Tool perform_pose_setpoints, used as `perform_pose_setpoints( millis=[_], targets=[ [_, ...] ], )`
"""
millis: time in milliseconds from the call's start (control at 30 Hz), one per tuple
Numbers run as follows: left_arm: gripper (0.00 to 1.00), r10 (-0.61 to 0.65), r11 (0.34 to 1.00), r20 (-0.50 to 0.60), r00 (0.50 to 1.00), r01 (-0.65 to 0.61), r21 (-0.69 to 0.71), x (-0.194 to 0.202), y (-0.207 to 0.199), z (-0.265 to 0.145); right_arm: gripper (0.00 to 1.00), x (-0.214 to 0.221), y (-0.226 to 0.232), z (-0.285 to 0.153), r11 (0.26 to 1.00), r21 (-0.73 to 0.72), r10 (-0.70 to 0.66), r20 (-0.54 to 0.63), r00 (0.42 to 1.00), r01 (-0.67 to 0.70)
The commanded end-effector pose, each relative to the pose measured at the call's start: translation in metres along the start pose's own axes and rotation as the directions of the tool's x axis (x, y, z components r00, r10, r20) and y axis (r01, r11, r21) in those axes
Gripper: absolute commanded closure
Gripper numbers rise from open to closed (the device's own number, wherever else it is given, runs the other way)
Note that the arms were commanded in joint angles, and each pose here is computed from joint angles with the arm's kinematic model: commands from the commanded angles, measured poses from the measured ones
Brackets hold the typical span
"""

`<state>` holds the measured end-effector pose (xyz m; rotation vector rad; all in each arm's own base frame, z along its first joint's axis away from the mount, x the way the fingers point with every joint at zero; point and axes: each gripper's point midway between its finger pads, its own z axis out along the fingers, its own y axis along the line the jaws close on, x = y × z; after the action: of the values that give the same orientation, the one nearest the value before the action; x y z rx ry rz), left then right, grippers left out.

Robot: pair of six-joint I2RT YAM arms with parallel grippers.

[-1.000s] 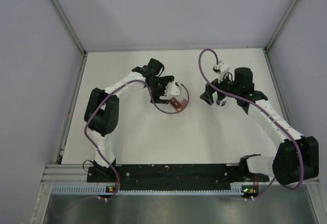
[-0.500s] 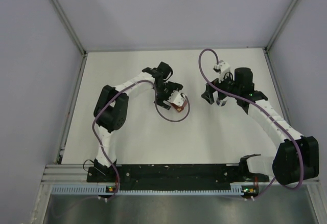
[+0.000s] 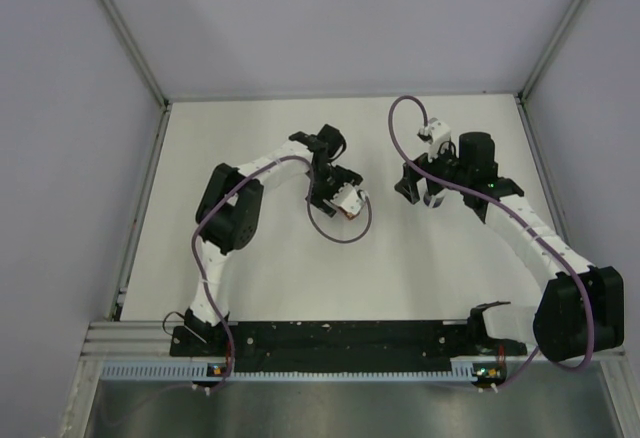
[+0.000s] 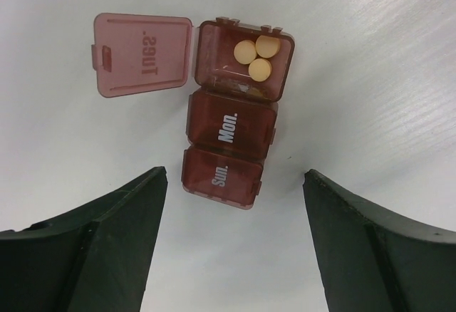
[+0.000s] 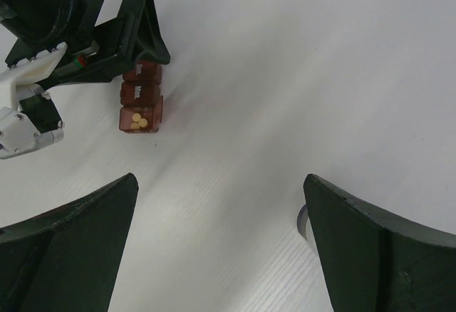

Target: Sort the pills into containers

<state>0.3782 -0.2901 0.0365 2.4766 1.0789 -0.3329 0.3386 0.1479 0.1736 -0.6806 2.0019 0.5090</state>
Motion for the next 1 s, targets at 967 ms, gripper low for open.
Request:
perform_pose_setpoints(
  millis=[967],
  targets=[
    [0.35, -0.156, 0.982, 0.000, 0.988, 0.155, 0.111, -0.028, -0.027, 0.000, 0.01, -0.015, -0.001, -0.007, 1.000, 0.001, -0.029, 0.052, 0.998, 0.029]
  ],
)
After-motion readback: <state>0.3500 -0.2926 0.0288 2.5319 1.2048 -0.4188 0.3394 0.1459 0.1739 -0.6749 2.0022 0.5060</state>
